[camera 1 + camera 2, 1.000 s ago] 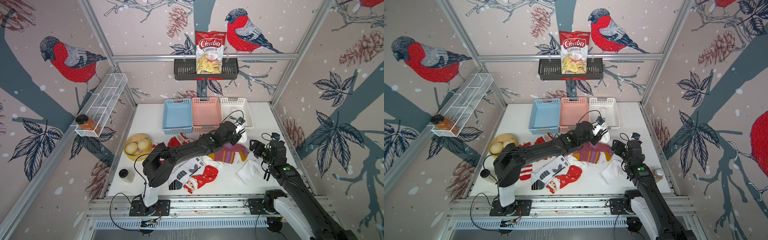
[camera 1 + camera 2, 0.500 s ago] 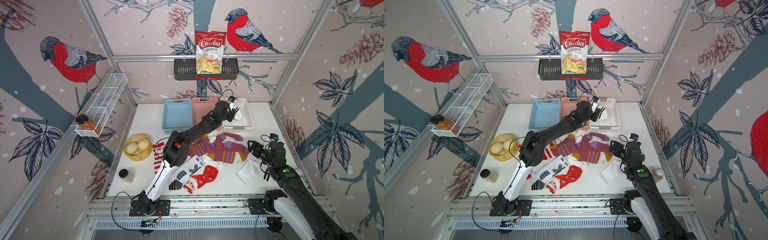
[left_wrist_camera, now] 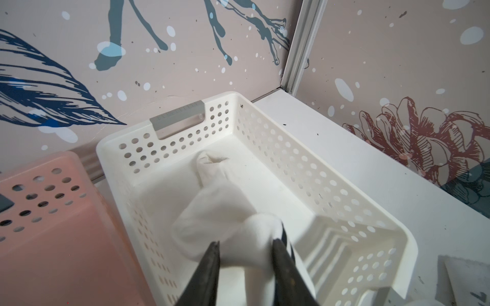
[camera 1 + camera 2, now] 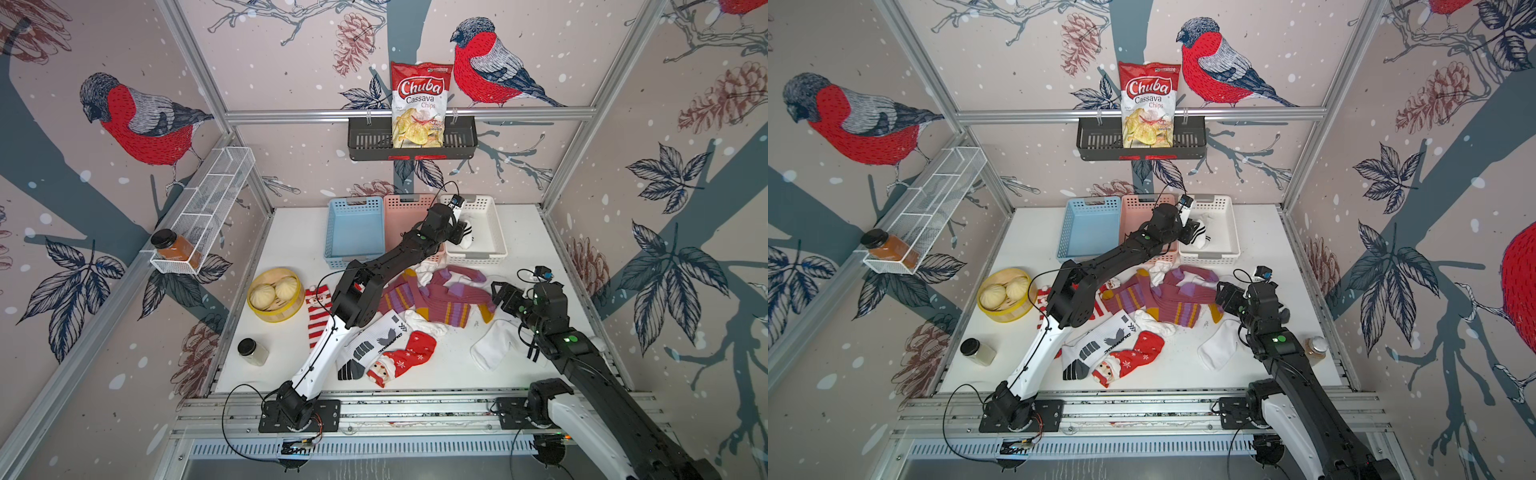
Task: Sort the socks into the basket by color
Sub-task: Place the sock in the bin.
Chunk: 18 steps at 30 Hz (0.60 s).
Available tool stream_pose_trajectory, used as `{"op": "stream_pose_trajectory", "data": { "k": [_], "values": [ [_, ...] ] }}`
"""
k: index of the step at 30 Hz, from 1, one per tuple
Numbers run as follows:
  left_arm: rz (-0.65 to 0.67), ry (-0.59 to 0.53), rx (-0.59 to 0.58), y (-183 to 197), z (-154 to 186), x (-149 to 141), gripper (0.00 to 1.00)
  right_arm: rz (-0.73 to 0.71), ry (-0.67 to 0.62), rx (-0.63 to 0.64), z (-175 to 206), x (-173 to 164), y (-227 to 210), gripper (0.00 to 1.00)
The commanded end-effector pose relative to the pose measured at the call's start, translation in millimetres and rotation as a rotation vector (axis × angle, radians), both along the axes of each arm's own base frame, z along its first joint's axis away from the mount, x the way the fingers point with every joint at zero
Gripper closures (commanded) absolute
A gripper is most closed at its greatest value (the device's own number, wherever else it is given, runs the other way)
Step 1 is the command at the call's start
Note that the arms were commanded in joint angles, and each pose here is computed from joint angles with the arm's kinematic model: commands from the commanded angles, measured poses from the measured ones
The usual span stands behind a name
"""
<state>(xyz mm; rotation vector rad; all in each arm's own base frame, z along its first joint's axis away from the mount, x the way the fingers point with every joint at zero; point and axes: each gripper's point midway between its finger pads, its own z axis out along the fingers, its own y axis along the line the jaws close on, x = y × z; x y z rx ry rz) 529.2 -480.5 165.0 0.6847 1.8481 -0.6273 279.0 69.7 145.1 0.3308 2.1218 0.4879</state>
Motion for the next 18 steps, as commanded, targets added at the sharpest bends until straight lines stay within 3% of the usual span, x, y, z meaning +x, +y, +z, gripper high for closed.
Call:
{"op": "stream_pose_trajectory", "data": {
  "k": [1, 6, 13, 18],
  "values": [
    [-0.009, -0.010, -0.011, 3, 9, -1, 0.57, 0.000, -0.025, 0.007, 8, 5, 3, 0.11],
    [-0.005, -0.048, -0.038, 14, 30, -11, 0.47, 0.024, -0.017, -0.012, 5, 7, 13, 0.11],
    [0.012, -0.043, -0.062, 38, 57, -37, 0.47, 0.012, 0.038, -0.046, -13, 12, 15, 0.11],
    [0.027, 0.005, -0.077, 63, 47, -68, 0.46, 0.024, 0.068, -0.053, -19, 16, 16, 0.10]
  ]
}}
